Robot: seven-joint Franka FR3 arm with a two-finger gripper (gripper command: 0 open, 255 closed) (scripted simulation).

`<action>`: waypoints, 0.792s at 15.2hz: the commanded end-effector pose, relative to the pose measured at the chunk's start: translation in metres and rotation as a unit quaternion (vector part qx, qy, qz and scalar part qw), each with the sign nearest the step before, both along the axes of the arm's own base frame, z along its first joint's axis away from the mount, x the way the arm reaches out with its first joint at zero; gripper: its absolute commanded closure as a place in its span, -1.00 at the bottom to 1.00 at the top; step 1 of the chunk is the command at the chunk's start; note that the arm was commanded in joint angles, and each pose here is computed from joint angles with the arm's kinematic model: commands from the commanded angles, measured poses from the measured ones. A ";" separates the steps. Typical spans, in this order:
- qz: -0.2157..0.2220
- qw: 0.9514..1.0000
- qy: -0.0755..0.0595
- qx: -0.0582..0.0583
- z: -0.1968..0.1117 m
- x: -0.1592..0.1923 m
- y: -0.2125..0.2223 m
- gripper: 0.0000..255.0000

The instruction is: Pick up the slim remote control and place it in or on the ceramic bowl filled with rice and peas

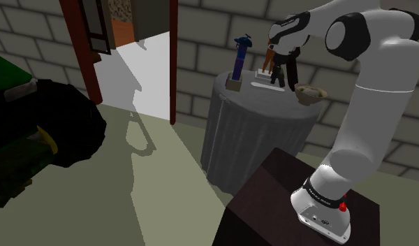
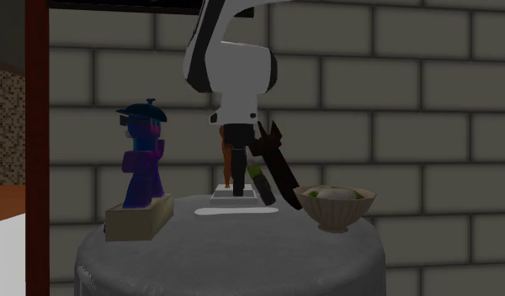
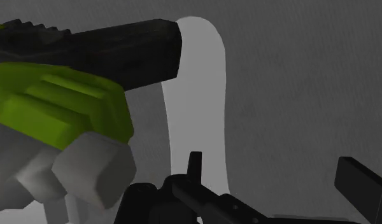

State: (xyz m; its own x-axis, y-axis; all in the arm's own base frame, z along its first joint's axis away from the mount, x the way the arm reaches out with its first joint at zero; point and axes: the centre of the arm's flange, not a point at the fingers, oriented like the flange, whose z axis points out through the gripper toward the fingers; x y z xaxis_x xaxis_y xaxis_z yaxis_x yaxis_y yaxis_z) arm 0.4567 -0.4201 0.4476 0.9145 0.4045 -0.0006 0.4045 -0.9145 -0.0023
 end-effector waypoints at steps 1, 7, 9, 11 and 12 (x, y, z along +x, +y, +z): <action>0.009 1.000 -0.001 0.005 -0.013 0.015 -0.022 -1.00; 0.017 1.000 -0.001 0.010 -0.040 0.028 -0.043 -1.00; 0.017 1.000 -0.001 0.010 -0.050 0.028 -0.043 -1.00; 0.017 1.000 -0.001 0.010 -0.064 0.028 -0.043 -1.00; 0.017 1.000 -0.001 0.010 -0.064 0.028 -0.043 -1.00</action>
State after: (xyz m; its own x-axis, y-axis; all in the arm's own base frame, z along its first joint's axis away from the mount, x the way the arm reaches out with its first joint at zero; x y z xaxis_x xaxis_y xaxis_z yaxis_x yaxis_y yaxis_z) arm 0.4908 -0.4593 0.3956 0.8942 0.4471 0.0227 0.4473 -0.8944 -0.0035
